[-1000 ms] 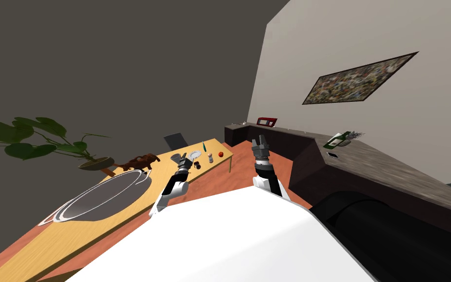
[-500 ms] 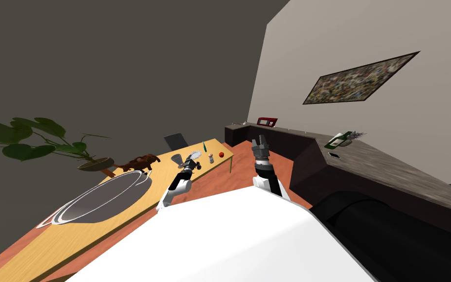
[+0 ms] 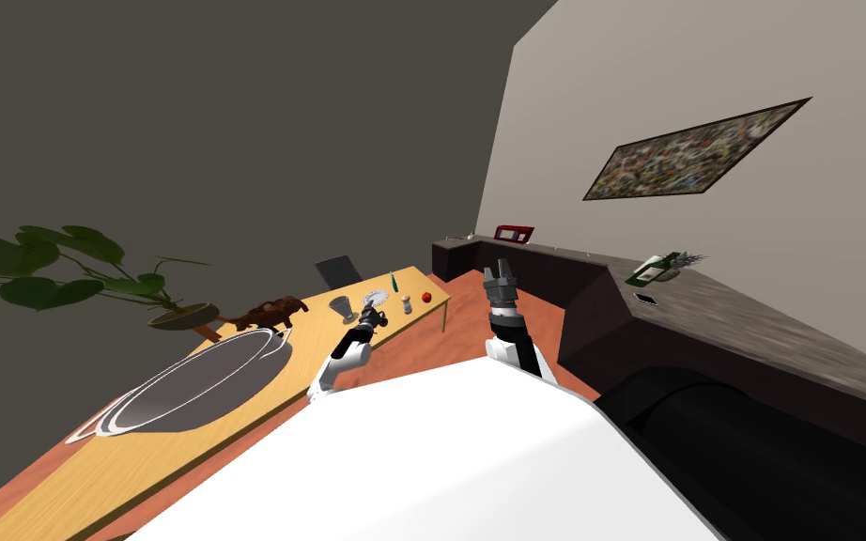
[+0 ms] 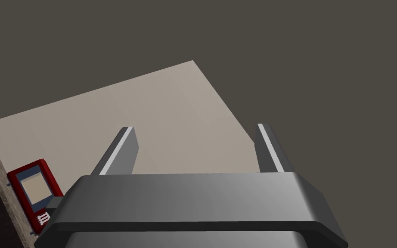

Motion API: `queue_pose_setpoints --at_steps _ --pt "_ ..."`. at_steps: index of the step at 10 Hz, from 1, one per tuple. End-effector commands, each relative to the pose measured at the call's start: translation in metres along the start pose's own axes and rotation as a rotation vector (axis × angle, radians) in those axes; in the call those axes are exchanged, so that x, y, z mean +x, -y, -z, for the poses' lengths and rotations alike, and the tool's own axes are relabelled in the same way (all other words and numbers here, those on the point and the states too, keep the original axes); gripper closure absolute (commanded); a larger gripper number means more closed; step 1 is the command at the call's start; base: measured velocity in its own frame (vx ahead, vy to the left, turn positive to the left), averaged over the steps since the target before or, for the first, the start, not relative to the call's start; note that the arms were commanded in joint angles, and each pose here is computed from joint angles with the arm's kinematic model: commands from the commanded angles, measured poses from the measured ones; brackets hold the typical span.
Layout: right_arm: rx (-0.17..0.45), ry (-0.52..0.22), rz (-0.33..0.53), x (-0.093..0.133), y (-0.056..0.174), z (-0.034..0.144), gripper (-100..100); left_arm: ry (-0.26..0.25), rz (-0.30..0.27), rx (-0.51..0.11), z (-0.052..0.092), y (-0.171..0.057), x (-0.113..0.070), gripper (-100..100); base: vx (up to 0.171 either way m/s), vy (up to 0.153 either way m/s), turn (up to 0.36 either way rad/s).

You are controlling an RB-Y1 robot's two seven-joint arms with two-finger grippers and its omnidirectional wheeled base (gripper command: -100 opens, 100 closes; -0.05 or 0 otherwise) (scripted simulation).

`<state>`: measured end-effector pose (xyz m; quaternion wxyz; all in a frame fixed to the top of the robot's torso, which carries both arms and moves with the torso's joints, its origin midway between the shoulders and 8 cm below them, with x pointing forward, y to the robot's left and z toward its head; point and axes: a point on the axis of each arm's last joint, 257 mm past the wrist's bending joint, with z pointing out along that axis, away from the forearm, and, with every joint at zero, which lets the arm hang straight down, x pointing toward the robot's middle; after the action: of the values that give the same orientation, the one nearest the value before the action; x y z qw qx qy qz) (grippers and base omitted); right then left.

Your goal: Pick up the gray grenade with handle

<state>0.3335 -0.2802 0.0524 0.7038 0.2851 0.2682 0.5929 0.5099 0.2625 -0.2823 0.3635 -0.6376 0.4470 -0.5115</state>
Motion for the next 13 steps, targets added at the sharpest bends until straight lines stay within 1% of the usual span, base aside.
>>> queue_pose_setpoints --at_steps 1,2,3,4,5,6,8,9,12,13 --pt "0.000 0.000 0.000 0.000 0.000 0.000 0 0.005 0.002 -0.061 -0.004 -0.018 0.002 -100 0.022 0.035 0.004" --pt "0.000 0.000 0.000 0.000 0.000 0.000 0 0.007 0.002 -0.070 -0.004 -0.021 0.001 -100 0.025 0.030 -0.001" --pt "0.000 0.000 0.000 0.000 0.000 0.000 0 0.011 0.002 -0.119 -0.007 -0.036 0.003 -100 0.032 0.032 0.004" --pt "0.000 0.000 0.000 0.000 0.000 0.000 0 0.013 0.002 -0.125 -0.006 -0.037 0.002 -100 0.023 0.026 0.001" --pt "0.000 0.000 0.000 0.000 0.000 0.000 0 0.019 0.000 -0.175 -0.008 -0.052 0.003 -100 0.031 0.038 0.006" --pt "0.000 0.000 0.000 0.000 0.000 0.000 0 0.020 0.000 -0.178 -0.008 -0.053 0.003 -100 0.026 0.032 -0.003" --pt "0.000 0.000 0.000 0.000 0.000 0.000 0 0.033 -0.004 -0.266 -0.009 -0.080 0.003 -100 0.038 0.046 0.007" --pt "0.000 0.000 0.000 0.000 0.000 0.000 0 0.037 -0.004 -0.278 -0.008 -0.083 0.002 -100 0.040 0.046 -0.002" --pt "0.000 0.000 0.000 0.000 0.000 0.000 0 0.066 -0.007 -0.400 -0.003 -0.120 -0.003 -100 0.072 0.056 0.005" --pt "0.000 0.000 0.000 0.000 0.000 0.000 0 0.066 -0.007 -0.401 -0.003 -0.120 -0.003 -100 0.059 0.041 0.002"
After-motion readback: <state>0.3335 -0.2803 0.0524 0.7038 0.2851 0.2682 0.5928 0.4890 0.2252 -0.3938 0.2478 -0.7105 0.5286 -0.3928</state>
